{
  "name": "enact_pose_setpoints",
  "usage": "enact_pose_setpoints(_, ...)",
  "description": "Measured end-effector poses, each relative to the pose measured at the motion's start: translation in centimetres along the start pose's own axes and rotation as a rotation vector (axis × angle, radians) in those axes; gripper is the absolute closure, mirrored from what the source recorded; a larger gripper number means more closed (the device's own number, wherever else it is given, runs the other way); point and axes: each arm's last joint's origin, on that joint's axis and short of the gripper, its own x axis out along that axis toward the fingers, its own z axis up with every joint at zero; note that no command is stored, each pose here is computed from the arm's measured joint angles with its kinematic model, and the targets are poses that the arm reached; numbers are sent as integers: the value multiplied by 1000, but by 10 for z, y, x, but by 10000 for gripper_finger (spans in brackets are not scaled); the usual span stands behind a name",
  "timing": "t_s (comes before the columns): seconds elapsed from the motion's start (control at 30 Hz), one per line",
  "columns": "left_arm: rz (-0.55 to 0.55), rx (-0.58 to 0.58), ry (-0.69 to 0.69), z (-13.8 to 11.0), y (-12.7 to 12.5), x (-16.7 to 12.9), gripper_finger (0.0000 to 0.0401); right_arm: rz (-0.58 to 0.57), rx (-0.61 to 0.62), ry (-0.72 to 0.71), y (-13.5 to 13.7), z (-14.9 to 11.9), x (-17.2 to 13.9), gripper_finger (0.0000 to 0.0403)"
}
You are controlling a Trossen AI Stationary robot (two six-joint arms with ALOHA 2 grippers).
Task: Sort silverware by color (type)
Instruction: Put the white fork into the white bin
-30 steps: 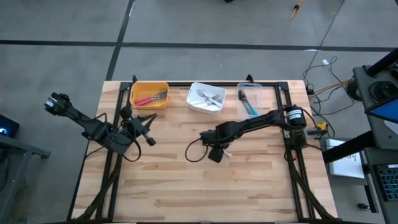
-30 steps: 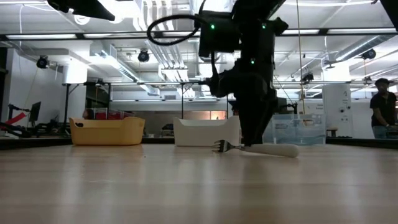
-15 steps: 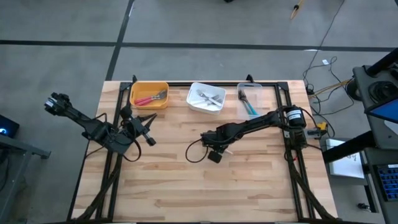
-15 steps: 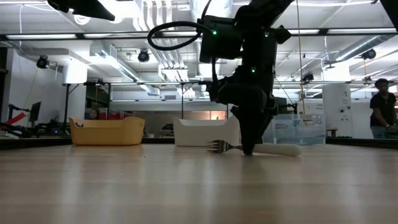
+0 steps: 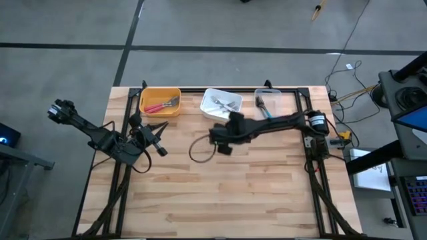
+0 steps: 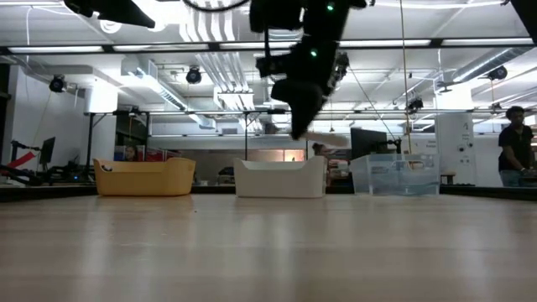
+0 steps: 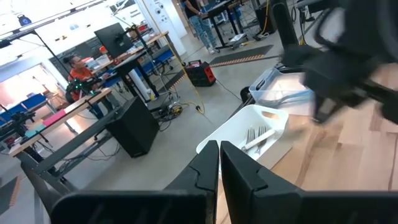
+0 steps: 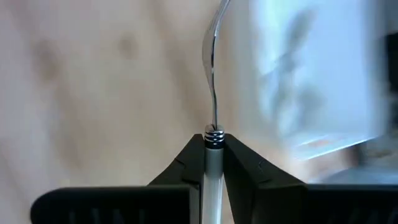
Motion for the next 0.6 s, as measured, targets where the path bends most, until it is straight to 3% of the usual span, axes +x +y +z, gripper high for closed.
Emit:
enact_pose_setpoints(0.17,0,0,0,0,0,0,401,-177,-48,-93,-42,25,3,376)
enact_pose_setpoints(0.33,0,7,0,0,0,0,401,-278,-66,-212,-78,41,29,376)
enact_pose_setpoints(0.6,1,8,0,0,0,0,401,-362,-95,-312,-95,30,74,376)
